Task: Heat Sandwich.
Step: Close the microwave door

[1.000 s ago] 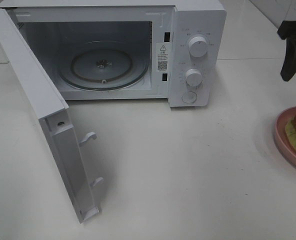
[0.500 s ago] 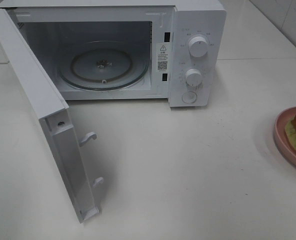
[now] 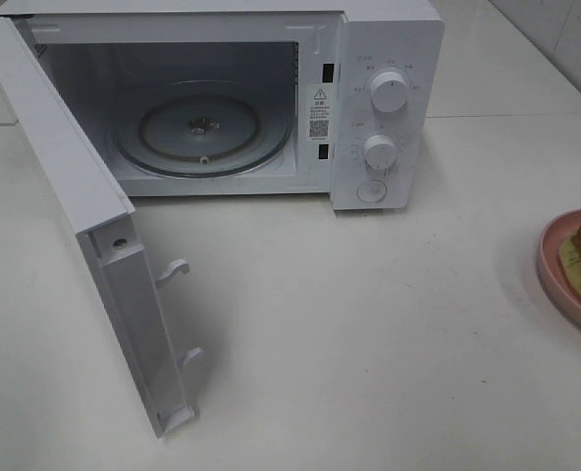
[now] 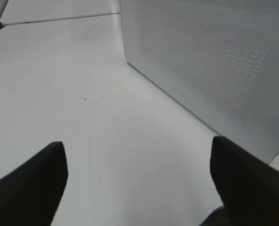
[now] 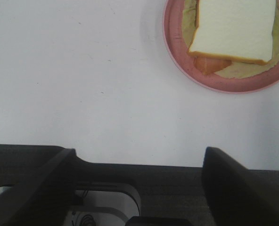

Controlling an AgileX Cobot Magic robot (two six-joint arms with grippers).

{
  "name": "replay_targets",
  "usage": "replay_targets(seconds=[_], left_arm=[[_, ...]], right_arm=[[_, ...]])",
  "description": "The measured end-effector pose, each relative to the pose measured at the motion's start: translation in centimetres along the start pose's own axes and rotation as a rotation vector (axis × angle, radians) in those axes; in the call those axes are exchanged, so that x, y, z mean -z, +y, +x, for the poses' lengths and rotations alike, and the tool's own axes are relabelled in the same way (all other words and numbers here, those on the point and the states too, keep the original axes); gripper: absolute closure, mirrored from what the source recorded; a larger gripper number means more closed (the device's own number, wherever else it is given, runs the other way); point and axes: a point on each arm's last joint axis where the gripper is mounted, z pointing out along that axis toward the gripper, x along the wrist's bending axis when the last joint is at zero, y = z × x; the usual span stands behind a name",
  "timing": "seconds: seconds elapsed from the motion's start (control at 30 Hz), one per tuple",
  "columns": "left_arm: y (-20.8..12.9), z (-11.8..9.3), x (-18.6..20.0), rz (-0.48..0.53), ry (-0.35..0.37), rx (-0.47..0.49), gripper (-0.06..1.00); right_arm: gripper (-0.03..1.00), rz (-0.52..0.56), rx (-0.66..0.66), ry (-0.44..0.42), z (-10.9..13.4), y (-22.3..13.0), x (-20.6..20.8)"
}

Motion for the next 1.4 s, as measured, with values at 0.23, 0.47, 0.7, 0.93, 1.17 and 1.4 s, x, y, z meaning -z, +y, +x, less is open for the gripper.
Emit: replay_targets(seconds=[0.23, 0.47, 0.7, 0.93, 1.17, 1.4], left_arm=[[0.0, 0.0, 0.0, 0.000, 0.000, 0.000, 0.18], [0.0, 0.0, 0.0, 0.000, 0.000, 0.000, 0.18], [0.0, 0.0, 0.0, 0.000, 0.000, 0.000, 0.18], [0.0, 0.0, 0.0, 0.000, 0.000, 0.000, 0.18], [0.0, 0.0, 0.0, 0.000, 0.000, 0.000, 0.18], [0.0, 0.0, 0.0, 0.000, 0.000, 0.000, 0.18]], right_arm=[[0.25, -0.122, 0.017, 0.000, -0.1, -5.1, 0.4], [0.25, -0.267, 0.028, -0.032, -0.5, -7.2, 0.6], [0.25, -0.413, 0.057, -0.041, -0.6, -9.8, 0.0], [0.25, -0.537, 0.065, -0.042, -0.7, -11.4, -0.4], [0.25, -0.553, 0.067, -0.042, -0.7, -11.4, -0.5], [0.25, -0.557, 0.067, -0.042, -0.7, -11.4, -0.5]])
